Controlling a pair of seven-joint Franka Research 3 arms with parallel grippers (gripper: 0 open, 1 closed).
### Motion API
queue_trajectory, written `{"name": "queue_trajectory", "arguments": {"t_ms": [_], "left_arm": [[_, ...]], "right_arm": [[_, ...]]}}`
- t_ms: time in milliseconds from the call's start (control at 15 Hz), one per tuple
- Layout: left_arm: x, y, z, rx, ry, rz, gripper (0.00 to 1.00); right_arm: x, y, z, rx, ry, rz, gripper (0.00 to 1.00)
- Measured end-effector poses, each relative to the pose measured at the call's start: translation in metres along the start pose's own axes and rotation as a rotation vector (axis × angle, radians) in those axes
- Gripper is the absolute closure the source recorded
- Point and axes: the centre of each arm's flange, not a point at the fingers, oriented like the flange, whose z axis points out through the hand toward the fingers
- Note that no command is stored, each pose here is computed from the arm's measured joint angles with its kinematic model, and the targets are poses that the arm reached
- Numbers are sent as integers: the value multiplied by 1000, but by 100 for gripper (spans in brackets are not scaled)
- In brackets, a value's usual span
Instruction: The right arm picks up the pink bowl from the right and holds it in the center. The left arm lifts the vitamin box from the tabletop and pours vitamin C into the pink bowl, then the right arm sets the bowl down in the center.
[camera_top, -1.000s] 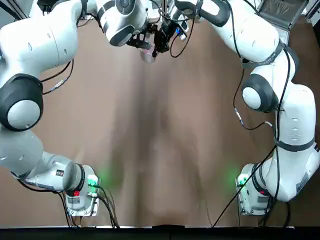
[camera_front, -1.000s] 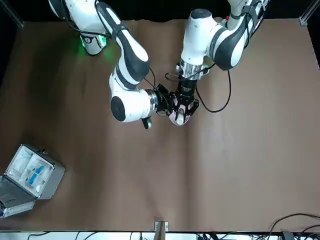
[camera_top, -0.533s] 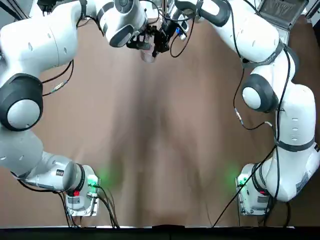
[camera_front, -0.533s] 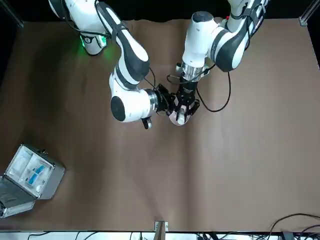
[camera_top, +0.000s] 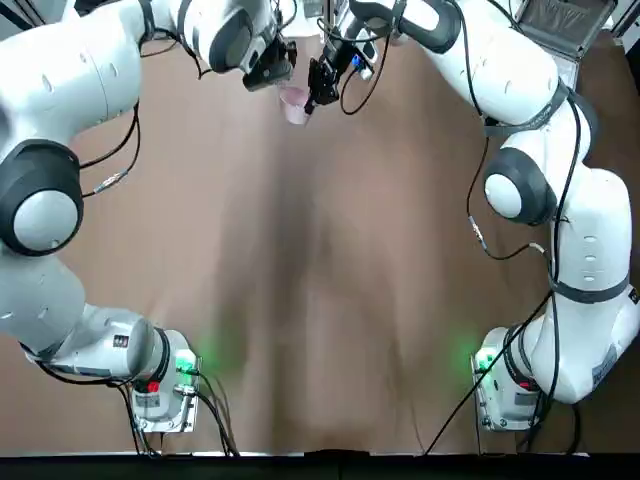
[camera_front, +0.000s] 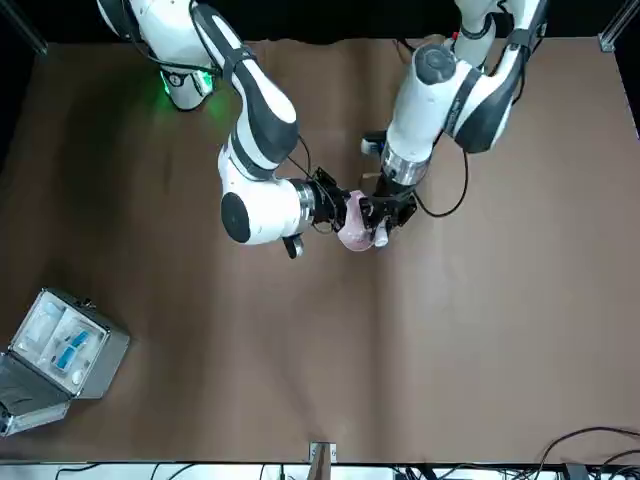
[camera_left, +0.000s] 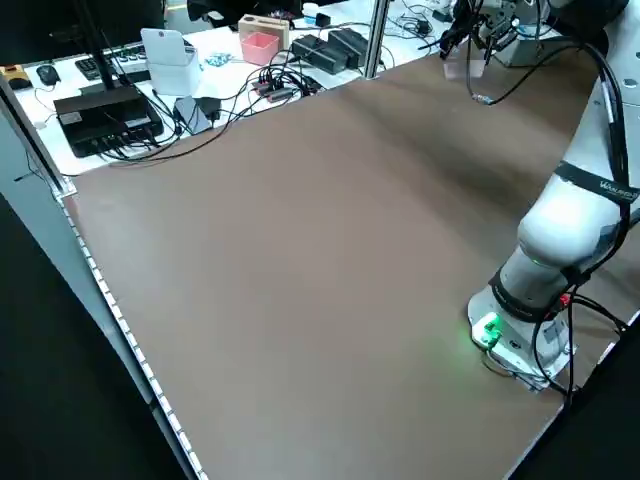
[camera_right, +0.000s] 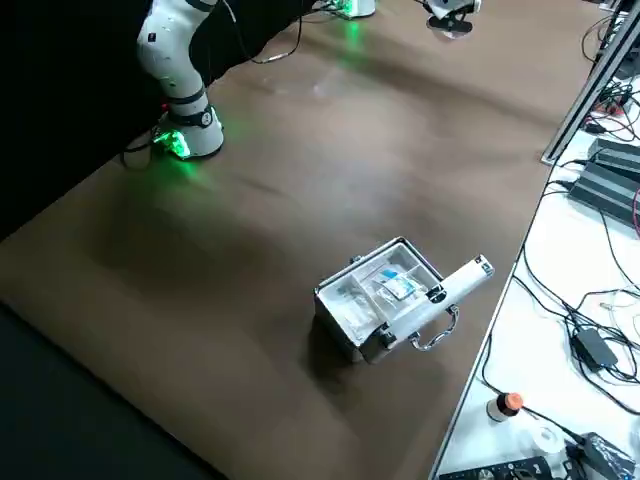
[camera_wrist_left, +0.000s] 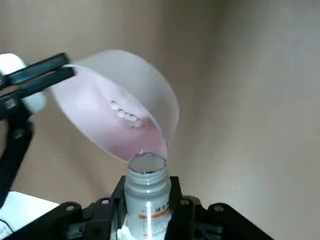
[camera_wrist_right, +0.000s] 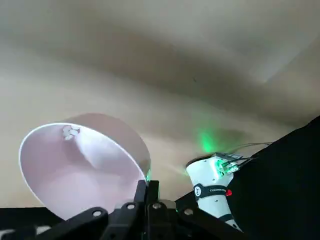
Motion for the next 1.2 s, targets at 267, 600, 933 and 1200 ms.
{"name": "queue_trajectory", "arguments": {"t_ms": [267,600,933,1200], "left_arm": [[-31,17,-29,90,157,-211,64],[-79,79,-45,234,368,-511,64],[-108,137,-36,379,602,-748,64],[-125,196,20,460,858,-920,64]], "right_arm": [[3,0,6,-8,2,1,97],[15,-5,24,27,41,-6,97],[43,-3,52,14,114,-35,97],[84,-1,82,9,182,-48,97]]}}
